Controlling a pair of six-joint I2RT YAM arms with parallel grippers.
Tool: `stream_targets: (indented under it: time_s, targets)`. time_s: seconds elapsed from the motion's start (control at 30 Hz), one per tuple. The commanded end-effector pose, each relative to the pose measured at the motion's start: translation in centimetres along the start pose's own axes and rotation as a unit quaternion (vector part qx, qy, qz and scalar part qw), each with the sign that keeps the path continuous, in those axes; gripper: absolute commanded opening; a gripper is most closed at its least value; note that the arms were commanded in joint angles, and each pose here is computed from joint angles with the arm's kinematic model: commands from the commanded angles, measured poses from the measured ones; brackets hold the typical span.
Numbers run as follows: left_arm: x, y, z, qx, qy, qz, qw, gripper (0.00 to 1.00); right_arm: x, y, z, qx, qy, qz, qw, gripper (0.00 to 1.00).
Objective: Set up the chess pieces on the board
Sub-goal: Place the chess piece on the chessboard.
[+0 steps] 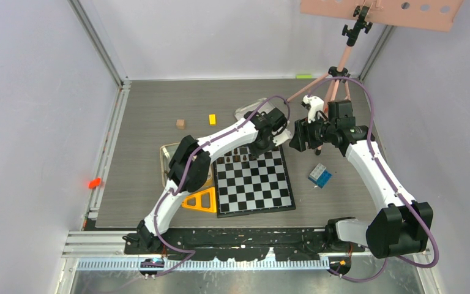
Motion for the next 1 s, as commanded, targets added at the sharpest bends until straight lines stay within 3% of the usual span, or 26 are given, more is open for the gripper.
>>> stream_targets:
  time_s: [0.0, 0.47, 0.8, 0.97]
  targets:
    - [0.3, 0.2, 0.2, 0.005, -0.016, 0.011, 1.0, 0.14, 0.7, 0.1, 0.4, 0.003, -0.02, 0.006, 1.0, 0.63]
    - [0.1, 0.3, 2.0, 0.01, -0.028, 0.012, 0.999, 0.28, 0.7, 0.2, 0.5, 0.004, -0.021, 0.006, 1.0, 0.63]
    - [0.1, 0.7, 7.5, 0.025, -0.085, 0.012, 0.996, 0.34, 0.7, 0.1, 0.4, 0.004, -0.02, 0.004, 1.0, 0.62]
    - [-1.8, 2.0, 10.4, 0.041, -0.099, 0.018, 0.994, 0.37, 0.7, 0.1, 0.4, 0.005, -0.019, 0.004, 1.0, 0.62]
Point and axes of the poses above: each gripper's point midway between its finger pads, its own z axis back along the fingers, its own y axis along the line the jaws close on, x = y × z, the point moved 6 cm from there along z, back along the fingers, and after that the axes turned 2 degrees about z, right-handed, at the moved point
